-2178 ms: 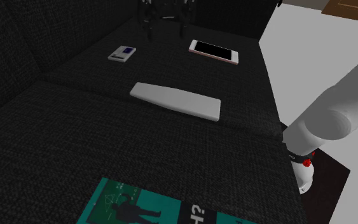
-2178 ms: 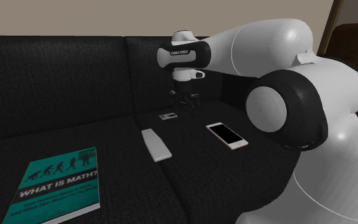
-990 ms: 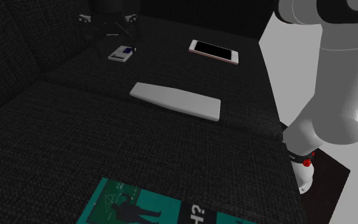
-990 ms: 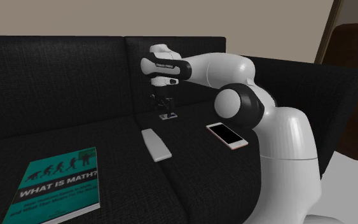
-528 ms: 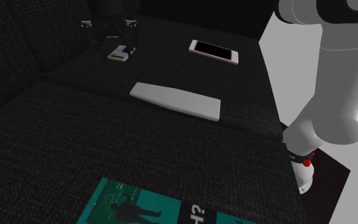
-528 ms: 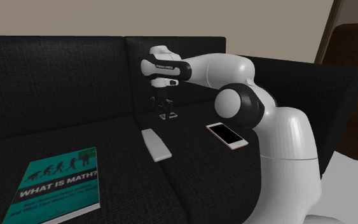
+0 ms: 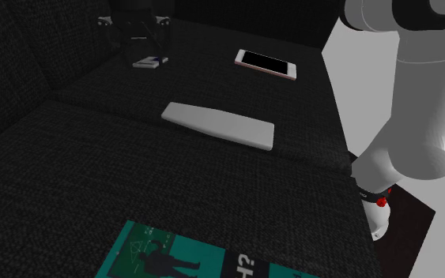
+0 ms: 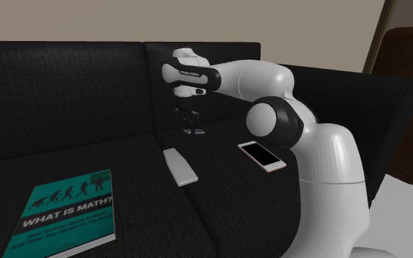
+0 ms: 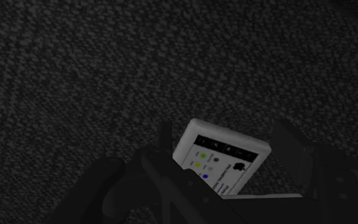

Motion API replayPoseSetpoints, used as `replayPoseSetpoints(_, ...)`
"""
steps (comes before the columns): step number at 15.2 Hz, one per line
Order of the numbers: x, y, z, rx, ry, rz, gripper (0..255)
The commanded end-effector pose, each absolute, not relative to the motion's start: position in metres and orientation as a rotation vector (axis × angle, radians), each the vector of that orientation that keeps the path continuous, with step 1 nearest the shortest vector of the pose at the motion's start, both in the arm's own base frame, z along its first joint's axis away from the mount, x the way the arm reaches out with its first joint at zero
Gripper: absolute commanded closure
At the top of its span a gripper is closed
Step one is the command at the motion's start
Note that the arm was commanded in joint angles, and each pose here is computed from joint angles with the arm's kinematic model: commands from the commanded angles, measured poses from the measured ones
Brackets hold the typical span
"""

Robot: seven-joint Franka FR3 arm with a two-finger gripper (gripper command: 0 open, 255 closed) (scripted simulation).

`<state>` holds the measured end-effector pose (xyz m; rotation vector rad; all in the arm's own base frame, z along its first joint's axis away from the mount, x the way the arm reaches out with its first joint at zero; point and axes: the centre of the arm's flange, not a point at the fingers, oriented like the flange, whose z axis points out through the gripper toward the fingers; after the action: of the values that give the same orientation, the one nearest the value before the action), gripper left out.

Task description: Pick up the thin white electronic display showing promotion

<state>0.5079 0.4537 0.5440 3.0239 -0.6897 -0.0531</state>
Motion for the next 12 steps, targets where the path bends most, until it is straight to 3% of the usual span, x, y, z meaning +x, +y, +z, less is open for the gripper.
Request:
replayPoseSetpoints(1, 0.507, 0.453, 0.555, 3.024, -0.69, -0.053, 255)
replayPoseSetpoints(12, 0.507, 0.453, 0.608, 3.024, -0.69, -0.053, 255)
